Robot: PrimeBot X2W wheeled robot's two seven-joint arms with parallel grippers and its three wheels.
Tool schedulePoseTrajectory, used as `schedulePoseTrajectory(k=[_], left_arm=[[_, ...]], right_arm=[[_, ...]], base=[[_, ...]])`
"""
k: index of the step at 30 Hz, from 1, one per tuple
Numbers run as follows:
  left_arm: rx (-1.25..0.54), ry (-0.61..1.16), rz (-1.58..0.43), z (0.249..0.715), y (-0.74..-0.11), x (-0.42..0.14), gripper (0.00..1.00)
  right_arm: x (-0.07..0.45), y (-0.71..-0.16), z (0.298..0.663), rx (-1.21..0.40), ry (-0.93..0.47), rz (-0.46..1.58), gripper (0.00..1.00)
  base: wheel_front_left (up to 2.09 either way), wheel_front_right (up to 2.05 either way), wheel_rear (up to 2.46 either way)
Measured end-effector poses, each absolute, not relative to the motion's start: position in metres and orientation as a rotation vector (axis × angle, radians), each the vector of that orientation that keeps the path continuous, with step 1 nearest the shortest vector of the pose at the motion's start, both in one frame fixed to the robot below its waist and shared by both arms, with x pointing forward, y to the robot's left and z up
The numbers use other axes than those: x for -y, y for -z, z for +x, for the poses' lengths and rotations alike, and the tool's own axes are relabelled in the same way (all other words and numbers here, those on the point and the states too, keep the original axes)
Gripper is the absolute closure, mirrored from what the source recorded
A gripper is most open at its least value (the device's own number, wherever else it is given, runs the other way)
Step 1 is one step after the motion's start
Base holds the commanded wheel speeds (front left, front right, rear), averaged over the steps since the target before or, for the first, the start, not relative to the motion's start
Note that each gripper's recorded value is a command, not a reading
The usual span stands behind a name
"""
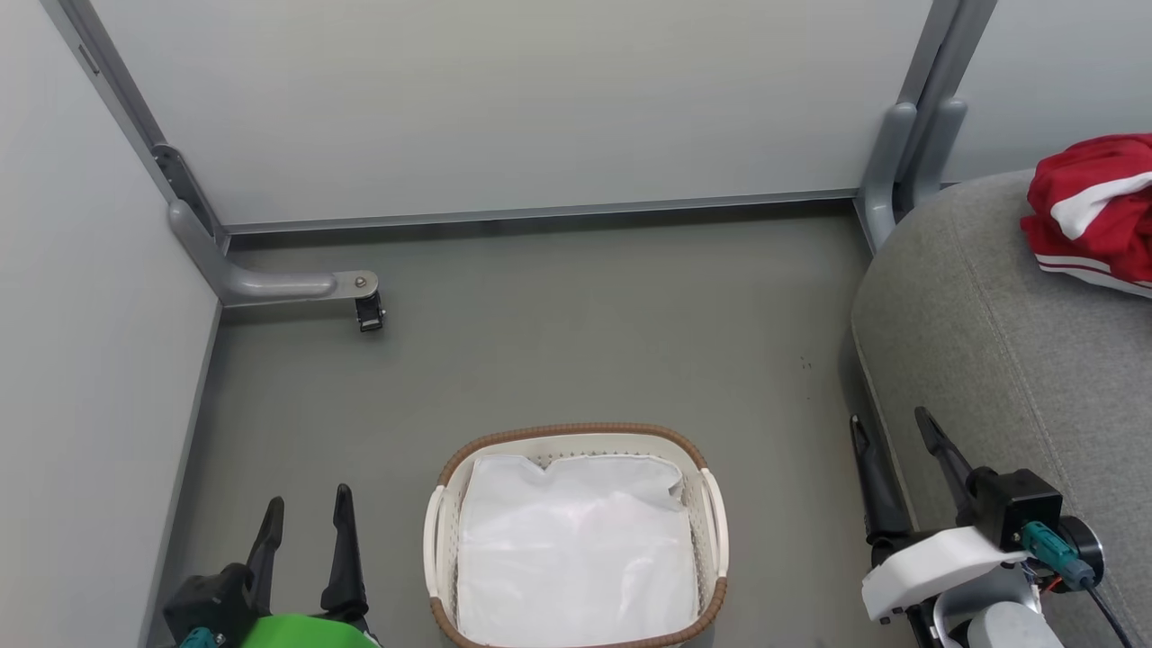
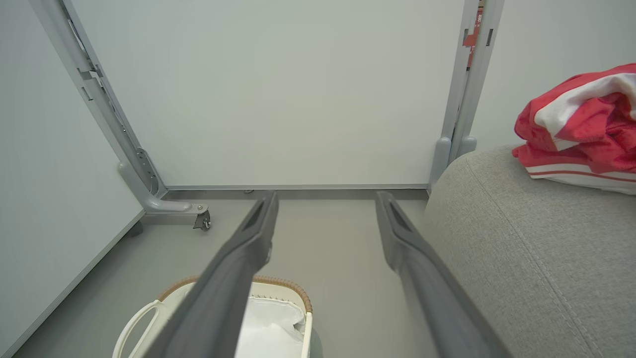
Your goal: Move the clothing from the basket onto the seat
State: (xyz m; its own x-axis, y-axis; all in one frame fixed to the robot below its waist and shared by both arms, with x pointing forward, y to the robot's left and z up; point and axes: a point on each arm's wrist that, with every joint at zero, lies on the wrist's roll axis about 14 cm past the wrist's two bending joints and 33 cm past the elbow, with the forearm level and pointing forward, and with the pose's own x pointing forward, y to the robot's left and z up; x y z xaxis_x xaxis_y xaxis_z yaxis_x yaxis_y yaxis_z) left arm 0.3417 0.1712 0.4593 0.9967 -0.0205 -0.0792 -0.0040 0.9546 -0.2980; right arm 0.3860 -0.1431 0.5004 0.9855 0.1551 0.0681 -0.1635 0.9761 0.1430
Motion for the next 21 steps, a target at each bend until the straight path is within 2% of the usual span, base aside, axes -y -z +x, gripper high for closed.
schedulePoseTrajectory(k=[21], left_arm=[[-0.09, 0.016, -0.32, 0.34, -0.455, -0.167, 0.0]], right_arm=[[0.143, -0.489, 0.383, 0.019, -0.157, 0.158, 0.0]], base=[[0.0, 0.0, 0.0]])
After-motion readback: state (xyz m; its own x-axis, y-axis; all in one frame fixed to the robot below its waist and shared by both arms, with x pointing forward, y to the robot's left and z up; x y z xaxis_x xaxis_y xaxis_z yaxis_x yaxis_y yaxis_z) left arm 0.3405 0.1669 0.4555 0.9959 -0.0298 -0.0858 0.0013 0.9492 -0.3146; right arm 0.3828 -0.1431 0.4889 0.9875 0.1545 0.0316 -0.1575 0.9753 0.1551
